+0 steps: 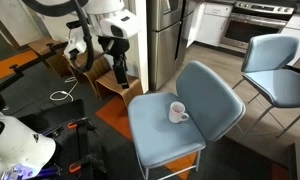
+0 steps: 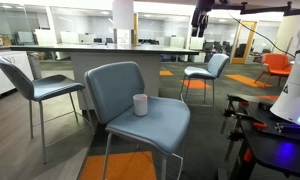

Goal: Move the white mug to the center of the seat

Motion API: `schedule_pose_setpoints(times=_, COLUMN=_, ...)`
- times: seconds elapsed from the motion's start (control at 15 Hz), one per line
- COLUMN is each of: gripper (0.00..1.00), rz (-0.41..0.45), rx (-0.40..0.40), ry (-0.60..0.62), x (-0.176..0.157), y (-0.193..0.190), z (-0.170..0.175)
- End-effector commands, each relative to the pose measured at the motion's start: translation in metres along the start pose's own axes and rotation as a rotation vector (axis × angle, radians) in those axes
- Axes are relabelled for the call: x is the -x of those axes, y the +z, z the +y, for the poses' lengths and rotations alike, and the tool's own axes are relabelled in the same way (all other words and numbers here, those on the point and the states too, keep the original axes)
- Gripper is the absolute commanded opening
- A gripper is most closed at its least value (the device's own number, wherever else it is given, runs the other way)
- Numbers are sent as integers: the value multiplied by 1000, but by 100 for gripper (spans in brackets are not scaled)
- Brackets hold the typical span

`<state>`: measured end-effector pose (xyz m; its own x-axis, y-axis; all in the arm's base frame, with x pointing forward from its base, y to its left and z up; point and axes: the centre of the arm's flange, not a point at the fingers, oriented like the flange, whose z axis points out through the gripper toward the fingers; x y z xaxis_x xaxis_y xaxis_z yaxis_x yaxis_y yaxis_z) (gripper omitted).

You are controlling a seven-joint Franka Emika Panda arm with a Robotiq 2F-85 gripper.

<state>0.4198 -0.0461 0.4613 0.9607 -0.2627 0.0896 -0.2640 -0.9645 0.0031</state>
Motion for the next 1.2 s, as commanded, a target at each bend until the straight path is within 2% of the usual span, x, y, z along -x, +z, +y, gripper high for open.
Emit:
schedule_pose_setpoints(times=0.0, gripper=100, rz=0, rx=0, ry=0, x=0, y=0, z=0)
schedule_pose_setpoints(times=0.4, gripper=100, rz=0, rx=0, ry=0, x=0, y=0, z=0)
schedule_pose_setpoints(times=0.53, gripper=100, rz=-3, rx=5, ry=16, x=-10, y=9, z=-4)
schedule_pose_setpoints(times=0.87, gripper=100, rz=-31, rx=-10, ry=127, x=-51, y=61, z=-16)
schedule_pose_setpoints(times=1.13, gripper=100, rz=-51, rx=-66, ry=229, x=-93, y=118, z=-29)
